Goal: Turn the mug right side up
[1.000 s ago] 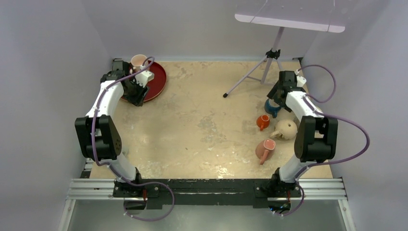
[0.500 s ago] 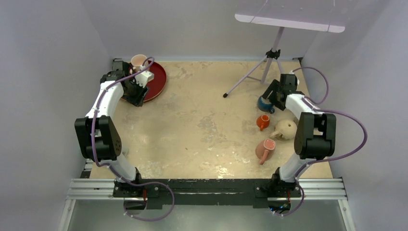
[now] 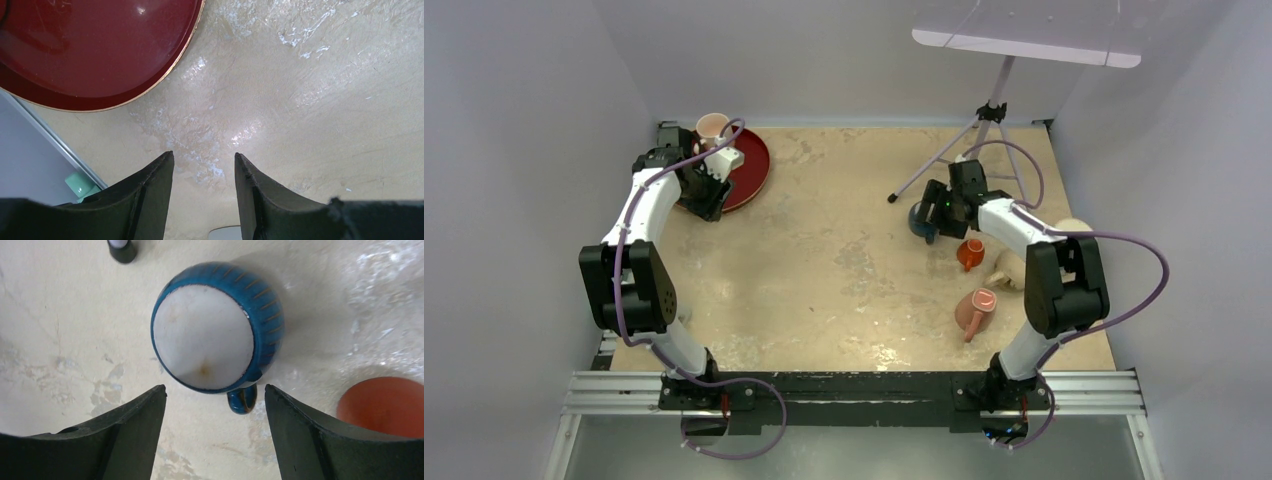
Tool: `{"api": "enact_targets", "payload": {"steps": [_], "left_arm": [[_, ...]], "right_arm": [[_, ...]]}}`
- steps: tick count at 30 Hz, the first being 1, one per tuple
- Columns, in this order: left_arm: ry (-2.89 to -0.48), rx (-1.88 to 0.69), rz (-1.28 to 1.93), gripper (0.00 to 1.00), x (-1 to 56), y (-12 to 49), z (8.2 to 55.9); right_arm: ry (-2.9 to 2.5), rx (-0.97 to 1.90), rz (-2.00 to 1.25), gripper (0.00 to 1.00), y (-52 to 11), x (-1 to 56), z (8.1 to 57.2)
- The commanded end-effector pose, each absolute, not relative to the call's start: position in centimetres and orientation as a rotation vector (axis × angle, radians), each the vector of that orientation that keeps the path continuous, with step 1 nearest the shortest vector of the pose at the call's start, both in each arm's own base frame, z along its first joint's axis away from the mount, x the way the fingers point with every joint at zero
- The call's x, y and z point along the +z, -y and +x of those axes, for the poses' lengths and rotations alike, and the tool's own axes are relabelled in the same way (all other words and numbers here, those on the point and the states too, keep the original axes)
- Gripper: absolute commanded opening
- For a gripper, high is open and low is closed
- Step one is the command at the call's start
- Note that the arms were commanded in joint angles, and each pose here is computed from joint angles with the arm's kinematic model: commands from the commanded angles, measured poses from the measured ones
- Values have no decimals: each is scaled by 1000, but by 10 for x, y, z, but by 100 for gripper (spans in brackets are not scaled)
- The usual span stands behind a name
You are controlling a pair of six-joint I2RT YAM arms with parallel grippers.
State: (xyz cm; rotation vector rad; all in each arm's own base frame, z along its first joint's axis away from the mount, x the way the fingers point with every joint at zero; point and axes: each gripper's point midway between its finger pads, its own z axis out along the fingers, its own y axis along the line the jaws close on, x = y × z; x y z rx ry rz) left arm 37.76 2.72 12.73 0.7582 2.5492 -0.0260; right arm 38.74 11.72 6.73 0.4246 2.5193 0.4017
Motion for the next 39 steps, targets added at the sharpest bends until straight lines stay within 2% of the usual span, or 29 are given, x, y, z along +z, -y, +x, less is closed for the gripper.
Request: {"api": "enact_targets", "payload": {"steps": [1,5,9,20,34,39], "left_arm": [[-2517,-28,760,52,139,-24,376],[-2508,-52,761,52,142,-21,375],[-2487,-108,765,52,147,-12,373],[-2458,-155,738,52,166,-4,373],[-2447,-121,739,52,171,-8,372],[-2448,-106,748,52,171,-9,372]], "right_arm": [[-2529,442,285,75,-143,86,388],[-2587,205,280,74,-130,66,378],[-2567,136,338,58,-120,55,376],[-2497,-41,368,34,-101,46,395],[-2479,-170,265,39,-90,38,416],[-2437,-106,135,41,-100,50,425]]}}
